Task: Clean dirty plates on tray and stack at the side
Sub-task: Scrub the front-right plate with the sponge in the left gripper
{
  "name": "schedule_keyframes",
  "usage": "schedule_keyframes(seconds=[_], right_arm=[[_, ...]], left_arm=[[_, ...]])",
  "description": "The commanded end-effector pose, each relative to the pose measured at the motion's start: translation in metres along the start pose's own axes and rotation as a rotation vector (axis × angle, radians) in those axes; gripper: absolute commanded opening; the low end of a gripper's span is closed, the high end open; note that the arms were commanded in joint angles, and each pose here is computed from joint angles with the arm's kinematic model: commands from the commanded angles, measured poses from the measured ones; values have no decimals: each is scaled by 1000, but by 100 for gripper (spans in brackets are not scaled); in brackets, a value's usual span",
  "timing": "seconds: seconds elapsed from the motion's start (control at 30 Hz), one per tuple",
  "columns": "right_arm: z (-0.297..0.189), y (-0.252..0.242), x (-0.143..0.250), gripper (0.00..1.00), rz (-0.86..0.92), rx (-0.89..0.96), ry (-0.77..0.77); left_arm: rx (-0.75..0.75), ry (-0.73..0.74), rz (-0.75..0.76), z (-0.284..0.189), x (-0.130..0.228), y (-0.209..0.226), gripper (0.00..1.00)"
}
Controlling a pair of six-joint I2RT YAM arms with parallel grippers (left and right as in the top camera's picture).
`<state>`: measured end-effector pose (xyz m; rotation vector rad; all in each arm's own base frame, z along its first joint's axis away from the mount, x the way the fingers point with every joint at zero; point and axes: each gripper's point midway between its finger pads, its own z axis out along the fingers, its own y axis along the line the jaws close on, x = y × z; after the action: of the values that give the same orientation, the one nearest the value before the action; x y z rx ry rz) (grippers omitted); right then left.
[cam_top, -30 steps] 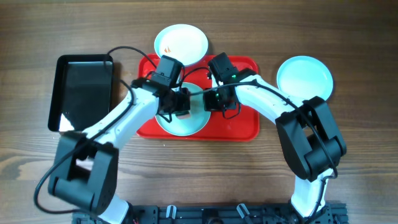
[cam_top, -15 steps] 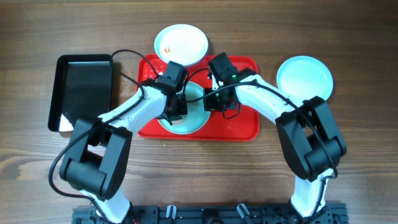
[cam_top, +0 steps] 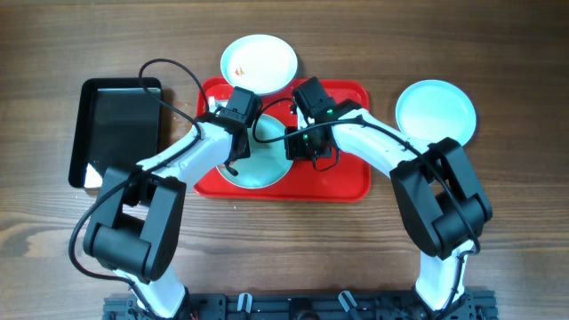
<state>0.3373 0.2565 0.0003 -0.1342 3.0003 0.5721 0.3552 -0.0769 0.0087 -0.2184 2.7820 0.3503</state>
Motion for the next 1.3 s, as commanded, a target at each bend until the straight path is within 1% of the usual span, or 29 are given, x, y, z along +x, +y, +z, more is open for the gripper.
schedule_keyframes(seconds=[0.0, 0.13, 0.2, 0.27, 0.37, 0.4, 0.43, 0.5, 0.53, 0.63, 0.7, 0.83, 0.97, 1.13, 1.17, 1.23, 1.27], right_arm=[[17, -57, 18, 4, 47, 196, 54], [17, -57, 19, 4, 48, 196, 54], [17, -57, 19, 4, 48, 195, 54], [17, -57, 19, 4, 47, 195, 54], [17, -57, 19, 4, 47, 195, 54], [17, -57, 18, 4, 48, 195, 53], [17, -57, 18, 4, 48, 195, 53], [17, -57, 18, 4, 48, 195, 53], [17, -57, 18, 4, 47, 195, 53], [17, -57, 18, 4, 47, 195, 52], [17, -57, 18, 4, 47, 195, 53], [17, -57, 18, 4, 47, 195, 53], [17, -57, 18, 4, 47, 196, 54], [17, -57, 18, 4, 47, 195, 53], [17, -57, 19, 4, 47, 195, 54], [17, -57, 19, 4, 47, 196, 55], [17, -57, 19, 4, 47, 195, 54]], left_arm=[[-195, -132, -100, -15, -35, 57, 4], [-98, -192, -145, -44, -49, 53, 4], [-29, -187, -152, -52, -49, 44, 4], [64, -137, -142, -51, -41, 28, 4], [276, -26, -121, -55, -24, -9, 4], [396, 33, -110, -62, -15, -29, 4], [479, 78, -97, -68, -7, -42, 4], [588, 165, -85, -80, 8, -58, 4], [602, 204, -76, -82, 18, -61, 4], [585, 238, -49, -78, 33, -65, 4], [543, 235, -41, -63, 42, -62, 4], [362, 212, -39, -30, 46, -38, 4], [233, 163, -35, -16, 40, -19, 4], [224, 175, -31, -3, 42, -23, 4], [194, 165, -30, 4, 41, -19, 4], [21, 69, -28, 11, 25, 10, 4], [-93, -3, -27, 10, 12, 29, 4]])
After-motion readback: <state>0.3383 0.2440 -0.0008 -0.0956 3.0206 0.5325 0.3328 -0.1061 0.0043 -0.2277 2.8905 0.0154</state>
